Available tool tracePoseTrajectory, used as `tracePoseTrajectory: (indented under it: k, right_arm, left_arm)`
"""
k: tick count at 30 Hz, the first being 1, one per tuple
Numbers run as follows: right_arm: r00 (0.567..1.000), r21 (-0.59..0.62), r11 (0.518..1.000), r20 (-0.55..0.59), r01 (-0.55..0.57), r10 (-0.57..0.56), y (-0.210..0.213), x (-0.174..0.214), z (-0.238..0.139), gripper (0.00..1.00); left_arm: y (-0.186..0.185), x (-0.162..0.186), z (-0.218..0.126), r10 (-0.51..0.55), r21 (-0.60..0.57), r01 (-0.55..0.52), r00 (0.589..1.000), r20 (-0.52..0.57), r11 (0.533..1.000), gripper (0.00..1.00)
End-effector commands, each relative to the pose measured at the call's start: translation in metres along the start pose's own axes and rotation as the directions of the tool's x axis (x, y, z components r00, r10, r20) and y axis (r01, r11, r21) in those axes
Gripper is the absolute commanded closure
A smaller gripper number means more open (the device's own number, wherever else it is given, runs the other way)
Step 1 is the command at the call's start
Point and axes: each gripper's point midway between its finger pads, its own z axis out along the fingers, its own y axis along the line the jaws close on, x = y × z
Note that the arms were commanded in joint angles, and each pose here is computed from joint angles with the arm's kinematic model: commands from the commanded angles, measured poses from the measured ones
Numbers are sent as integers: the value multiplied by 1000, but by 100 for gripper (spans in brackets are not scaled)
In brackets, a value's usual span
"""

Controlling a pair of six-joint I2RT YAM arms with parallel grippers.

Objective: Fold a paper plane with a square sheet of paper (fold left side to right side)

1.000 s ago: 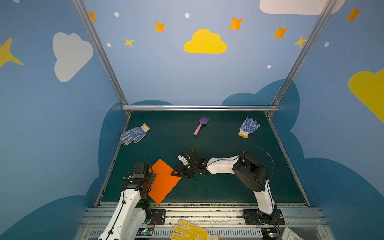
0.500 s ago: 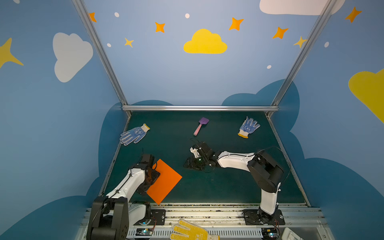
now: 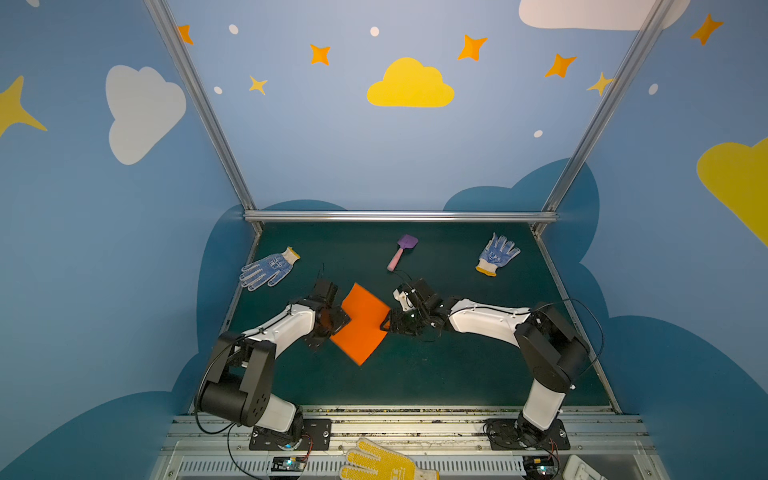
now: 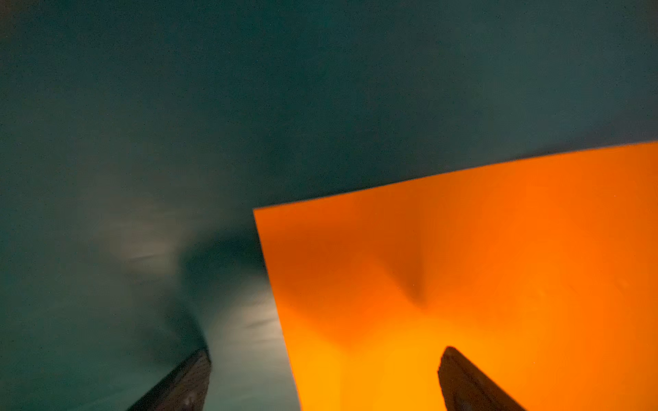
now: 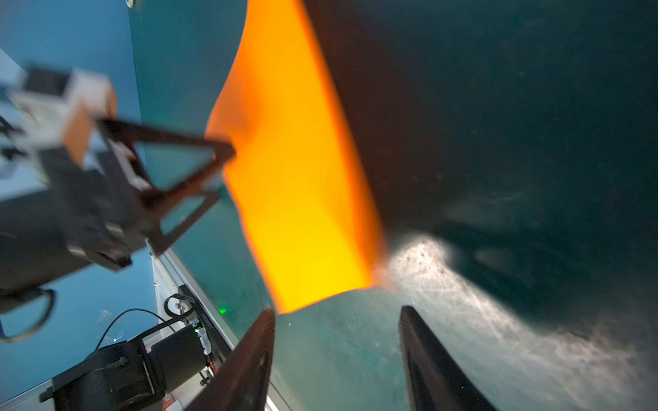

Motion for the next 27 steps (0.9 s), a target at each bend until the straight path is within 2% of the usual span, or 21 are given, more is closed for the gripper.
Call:
tracePoseTrajectory:
  k: [1, 6, 11, 16, 22, 27]
  right_arm:
    - [1000, 17, 999, 7, 27, -27, -2, -1, -7, 44]
    - [999, 46, 998, 23, 32, -33, -13, -11, -14, 44]
    - [997, 58, 998, 78, -3, -1, -35, -37, -38, 42]
    - [993, 63, 997, 110, -48, 41, -60, -65, -58, 34]
    - [984, 68, 990, 138, -122, 112, -96, -93, -67, 33]
    - [983, 71, 986, 123, -149, 140, -111, -102, -57, 33]
  left_arm:
    - [-103, -8, -29, 141, 401, -152, 988, 57, 903, 0]
    - [-95, -12, -47, 148, 364, -177, 983, 107, 915, 0]
    - [-92, -23, -41, 137, 332, -173, 982, 130, 927, 0]
    - [-99, -30, -18, 216, 293, -230, 973, 79, 928, 0]
    - [-111, -38, 9, 252, 281, -254, 967, 45, 925, 0]
    - [-113, -42, 32, 266, 252, -263, 964, 22, 931, 0]
